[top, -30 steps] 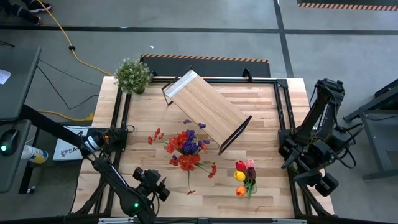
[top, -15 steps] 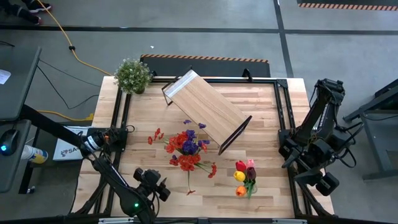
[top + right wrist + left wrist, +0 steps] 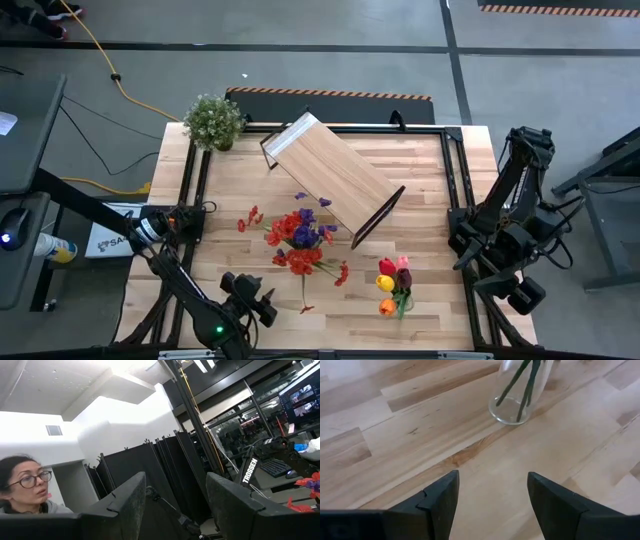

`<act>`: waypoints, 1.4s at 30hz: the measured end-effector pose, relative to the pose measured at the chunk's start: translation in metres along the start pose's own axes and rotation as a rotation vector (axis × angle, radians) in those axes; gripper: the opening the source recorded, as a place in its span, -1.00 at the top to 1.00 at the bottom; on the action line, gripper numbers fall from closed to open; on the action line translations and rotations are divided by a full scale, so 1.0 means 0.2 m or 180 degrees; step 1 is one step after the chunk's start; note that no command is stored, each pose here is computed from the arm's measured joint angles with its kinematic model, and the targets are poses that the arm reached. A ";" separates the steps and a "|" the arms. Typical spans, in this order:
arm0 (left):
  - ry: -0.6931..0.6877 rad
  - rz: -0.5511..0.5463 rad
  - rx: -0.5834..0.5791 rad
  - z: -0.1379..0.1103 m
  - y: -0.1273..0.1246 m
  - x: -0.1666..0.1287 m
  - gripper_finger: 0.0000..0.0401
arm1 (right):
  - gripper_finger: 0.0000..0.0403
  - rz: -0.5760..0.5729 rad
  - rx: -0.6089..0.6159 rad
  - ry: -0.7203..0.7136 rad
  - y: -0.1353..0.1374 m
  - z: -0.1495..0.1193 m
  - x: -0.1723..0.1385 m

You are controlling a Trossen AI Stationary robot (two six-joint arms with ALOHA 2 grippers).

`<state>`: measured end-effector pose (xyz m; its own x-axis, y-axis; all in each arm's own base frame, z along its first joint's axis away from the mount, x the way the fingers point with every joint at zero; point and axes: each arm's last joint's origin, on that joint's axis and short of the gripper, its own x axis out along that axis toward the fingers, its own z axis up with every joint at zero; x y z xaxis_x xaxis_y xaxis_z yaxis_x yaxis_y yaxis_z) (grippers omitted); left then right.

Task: Pick and place flowers into a vace then onto a shelf
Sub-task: Put the left transparent vase on the shelf

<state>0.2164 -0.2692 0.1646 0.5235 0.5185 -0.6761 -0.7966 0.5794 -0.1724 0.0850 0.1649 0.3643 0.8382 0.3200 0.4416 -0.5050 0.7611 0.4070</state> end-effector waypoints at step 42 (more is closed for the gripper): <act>0.0264 0.0345 -0.0306 0.07 -0.02 0.10 -0.90 | 0.01 0.0002 0.0042 -0.0035 0.00 0.01 0.00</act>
<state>0.2343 -0.2526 0.1625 0.4093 0.5188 -0.7505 -0.8744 0.4580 -0.1603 0.0847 0.1643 0.3654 0.8356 0.3141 0.4506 -0.5082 0.7535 0.4171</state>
